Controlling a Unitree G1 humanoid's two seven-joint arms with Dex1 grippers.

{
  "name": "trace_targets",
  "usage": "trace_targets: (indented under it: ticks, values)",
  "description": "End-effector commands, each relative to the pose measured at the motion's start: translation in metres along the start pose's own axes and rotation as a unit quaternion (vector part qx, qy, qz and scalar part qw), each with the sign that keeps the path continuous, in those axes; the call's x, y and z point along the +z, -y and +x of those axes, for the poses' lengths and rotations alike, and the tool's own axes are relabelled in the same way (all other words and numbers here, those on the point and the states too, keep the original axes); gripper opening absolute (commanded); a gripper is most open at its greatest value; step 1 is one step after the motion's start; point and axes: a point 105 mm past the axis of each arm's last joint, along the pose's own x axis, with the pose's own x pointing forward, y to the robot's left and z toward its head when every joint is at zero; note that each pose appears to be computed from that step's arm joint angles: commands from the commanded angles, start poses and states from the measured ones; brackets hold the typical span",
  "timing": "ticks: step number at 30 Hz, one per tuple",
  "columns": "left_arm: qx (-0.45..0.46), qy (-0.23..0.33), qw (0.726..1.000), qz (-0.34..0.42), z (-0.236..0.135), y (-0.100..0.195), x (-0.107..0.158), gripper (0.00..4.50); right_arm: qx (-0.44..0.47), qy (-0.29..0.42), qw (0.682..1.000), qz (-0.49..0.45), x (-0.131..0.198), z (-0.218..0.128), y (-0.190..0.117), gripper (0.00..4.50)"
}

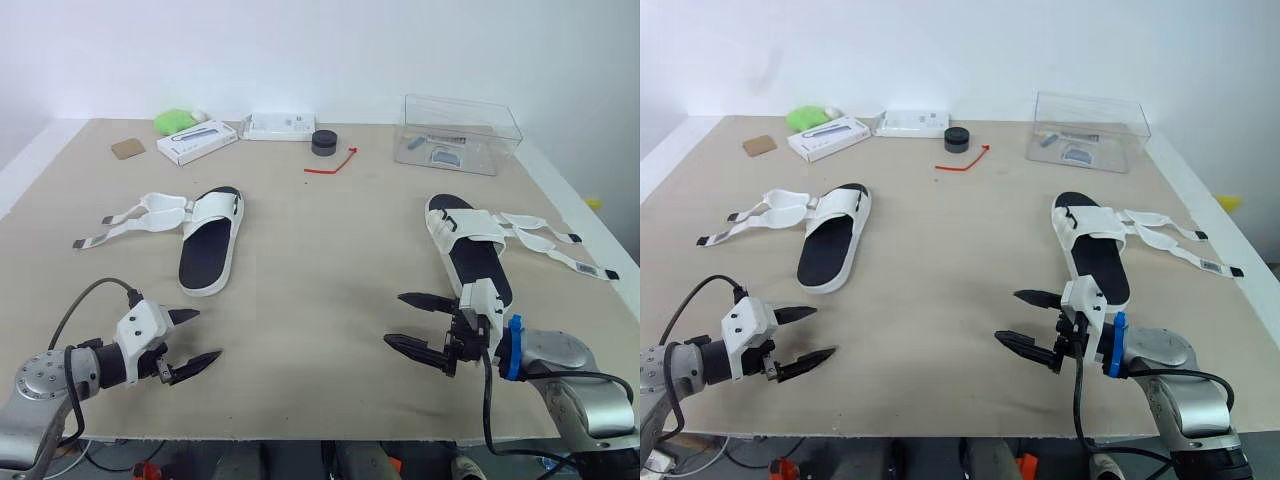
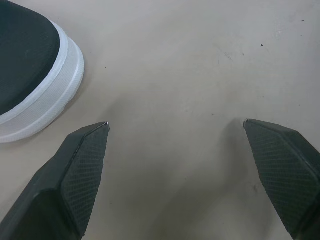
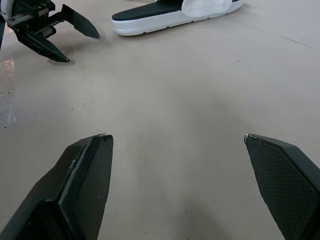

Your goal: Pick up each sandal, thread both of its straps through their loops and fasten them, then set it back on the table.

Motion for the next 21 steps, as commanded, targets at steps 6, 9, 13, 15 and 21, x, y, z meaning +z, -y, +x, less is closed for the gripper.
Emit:
trace_targets:
  ticks: [6, 9, 13, 15, 21]
  values:
    - [0.009, 0.03, 0.999, 0.007, -0.005, -0.003, 0.024, 4.43, -0.043, 0.047, 0.998, 0.002, 0.02, -0.001, 0.019, 4.5]
    - [0.003, 0.037, 0.999, 0.003, -0.001, -0.002, 0.028, 4.43, -0.055, 0.051, 0.997, 0.004, 0.021, -0.001, 0.022, 4.5]
    - [-0.005, 0.043, 0.999, 0.006, 0.004, -0.003, 0.033, 4.43, -0.062, 0.054, 0.997, 0.005, 0.02, -0.001, 0.022, 4.5]
    - [-0.01, 0.049, 0.999, 0.007, 0.007, -0.002, 0.036, 4.43, -0.064, 0.053, 0.997, 0.004, 0.019, -0.001, 0.022, 4.5]
    - [-0.042, 0.071, 0.997, 0.009, 0.022, 0.008, 0.05, 4.43, -0.111, 0.062, 0.992, 0.011, 0.016, -0.005, 0.029, 4.5]
